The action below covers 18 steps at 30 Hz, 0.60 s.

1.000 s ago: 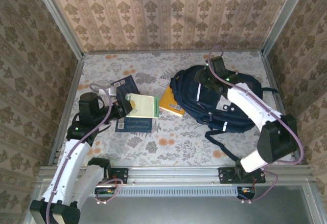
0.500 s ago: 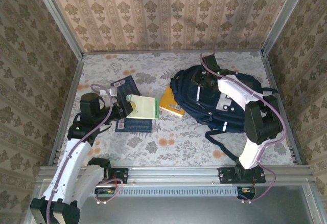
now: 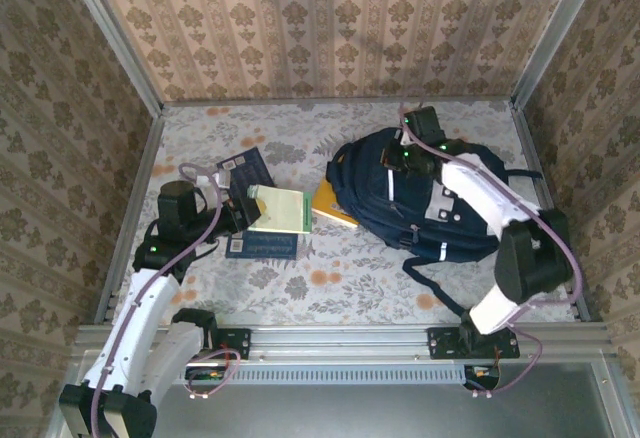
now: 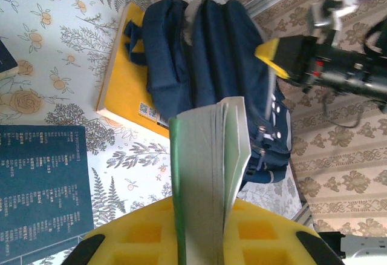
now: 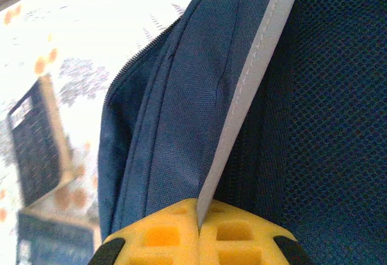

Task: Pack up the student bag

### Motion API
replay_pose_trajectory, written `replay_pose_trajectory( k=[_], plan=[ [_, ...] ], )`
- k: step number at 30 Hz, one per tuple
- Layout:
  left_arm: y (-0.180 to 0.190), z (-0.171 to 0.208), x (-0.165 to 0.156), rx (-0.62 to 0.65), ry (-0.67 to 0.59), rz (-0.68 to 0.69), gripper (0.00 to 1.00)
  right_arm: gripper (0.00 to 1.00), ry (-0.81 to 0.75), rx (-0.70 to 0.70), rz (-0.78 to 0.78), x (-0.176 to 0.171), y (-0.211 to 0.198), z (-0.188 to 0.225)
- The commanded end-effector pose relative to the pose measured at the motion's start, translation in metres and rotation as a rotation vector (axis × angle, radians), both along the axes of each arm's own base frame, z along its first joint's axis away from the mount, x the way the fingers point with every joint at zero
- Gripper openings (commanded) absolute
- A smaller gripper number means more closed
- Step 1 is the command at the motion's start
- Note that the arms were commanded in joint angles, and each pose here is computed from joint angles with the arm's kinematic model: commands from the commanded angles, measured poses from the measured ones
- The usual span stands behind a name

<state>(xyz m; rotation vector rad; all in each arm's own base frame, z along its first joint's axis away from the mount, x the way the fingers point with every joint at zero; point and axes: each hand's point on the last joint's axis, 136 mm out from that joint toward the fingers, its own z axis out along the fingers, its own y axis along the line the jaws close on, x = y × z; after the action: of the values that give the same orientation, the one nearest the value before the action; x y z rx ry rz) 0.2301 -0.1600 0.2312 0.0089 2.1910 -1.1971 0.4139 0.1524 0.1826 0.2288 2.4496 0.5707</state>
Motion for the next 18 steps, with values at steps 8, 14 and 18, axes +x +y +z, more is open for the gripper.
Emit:
replay_pose_trajectory(
  k=[8,14,18],
  plan=[
    [-0.006,0.018,0.006,-0.065,-0.023,-0.021,0.0,0.0,-0.17,0.407,0.223,-0.069,0.004,0.102],
    [-0.022,0.025,0.013,-0.089,-0.011,-0.036,0.0,0.0,-0.215,0.516,0.298,-0.097,0.006,0.131],
    [-0.044,0.031,0.02,-0.109,-0.011,-0.061,0.0,0.0,-0.224,0.602,0.339,-0.11,0.007,0.139]
  ],
)
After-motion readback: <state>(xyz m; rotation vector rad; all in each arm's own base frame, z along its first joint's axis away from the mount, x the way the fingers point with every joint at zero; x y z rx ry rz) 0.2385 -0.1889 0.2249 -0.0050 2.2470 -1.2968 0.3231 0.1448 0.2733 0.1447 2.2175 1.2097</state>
